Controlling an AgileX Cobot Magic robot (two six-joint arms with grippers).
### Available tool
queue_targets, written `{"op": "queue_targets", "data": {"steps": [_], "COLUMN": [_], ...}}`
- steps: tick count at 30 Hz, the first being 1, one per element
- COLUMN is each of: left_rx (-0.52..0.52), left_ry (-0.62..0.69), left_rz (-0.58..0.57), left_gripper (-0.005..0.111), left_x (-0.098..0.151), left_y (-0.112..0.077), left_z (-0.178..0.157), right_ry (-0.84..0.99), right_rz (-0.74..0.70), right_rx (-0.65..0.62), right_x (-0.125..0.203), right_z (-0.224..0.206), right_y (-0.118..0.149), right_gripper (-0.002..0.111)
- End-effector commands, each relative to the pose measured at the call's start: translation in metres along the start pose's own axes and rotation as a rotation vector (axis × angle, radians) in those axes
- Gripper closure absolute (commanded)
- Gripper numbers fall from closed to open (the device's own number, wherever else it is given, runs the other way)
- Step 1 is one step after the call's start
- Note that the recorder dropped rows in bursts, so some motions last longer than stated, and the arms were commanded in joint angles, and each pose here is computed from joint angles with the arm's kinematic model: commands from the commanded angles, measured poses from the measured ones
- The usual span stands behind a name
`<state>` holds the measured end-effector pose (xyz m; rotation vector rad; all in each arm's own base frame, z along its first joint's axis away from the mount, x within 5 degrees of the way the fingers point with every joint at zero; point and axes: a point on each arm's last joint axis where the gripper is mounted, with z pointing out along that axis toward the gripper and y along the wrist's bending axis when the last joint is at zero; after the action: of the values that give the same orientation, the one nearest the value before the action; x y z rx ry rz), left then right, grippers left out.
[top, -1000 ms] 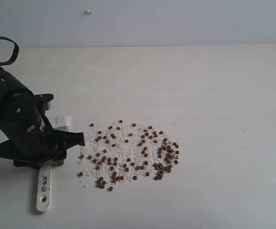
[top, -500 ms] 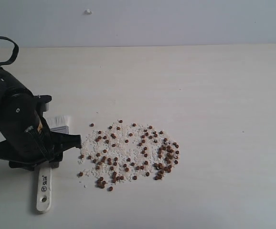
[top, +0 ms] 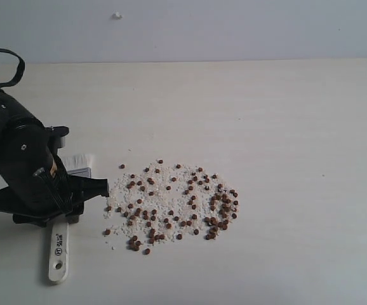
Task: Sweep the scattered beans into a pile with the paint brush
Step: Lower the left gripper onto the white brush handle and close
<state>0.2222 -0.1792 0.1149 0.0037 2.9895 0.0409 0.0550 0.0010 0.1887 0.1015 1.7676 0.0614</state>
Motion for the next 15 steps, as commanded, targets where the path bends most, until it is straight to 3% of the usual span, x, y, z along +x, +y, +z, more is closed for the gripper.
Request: {"op": "queue_targets", "data": {"steps": [1,6,15], "left_rx": [-0.007,-0.033,-0.053], "left_ry": [0.012,0.045,0.061], "left_rz": [-0.006,0.002,0.037], "left_gripper": [0.057,0.058,0.107], "left_x": [-0.001,0.002,0.003], "left_y": [-0.001,-0.001,0.0], "left_z": [0.008,0.02,0.021], "right_ry": [-0.007,-0.007,-0.007], "right_rz": [-0.001,-0.001,-0.001], "right_rx": [0.005,0.005,0.005], "right_x": [0.001,0.001,0.001], "right_z": [0.0,0.0,0.0], "right_y": [0.0,0.0,0.0], "right_gripper": [0.108,0.108,0.108]}}
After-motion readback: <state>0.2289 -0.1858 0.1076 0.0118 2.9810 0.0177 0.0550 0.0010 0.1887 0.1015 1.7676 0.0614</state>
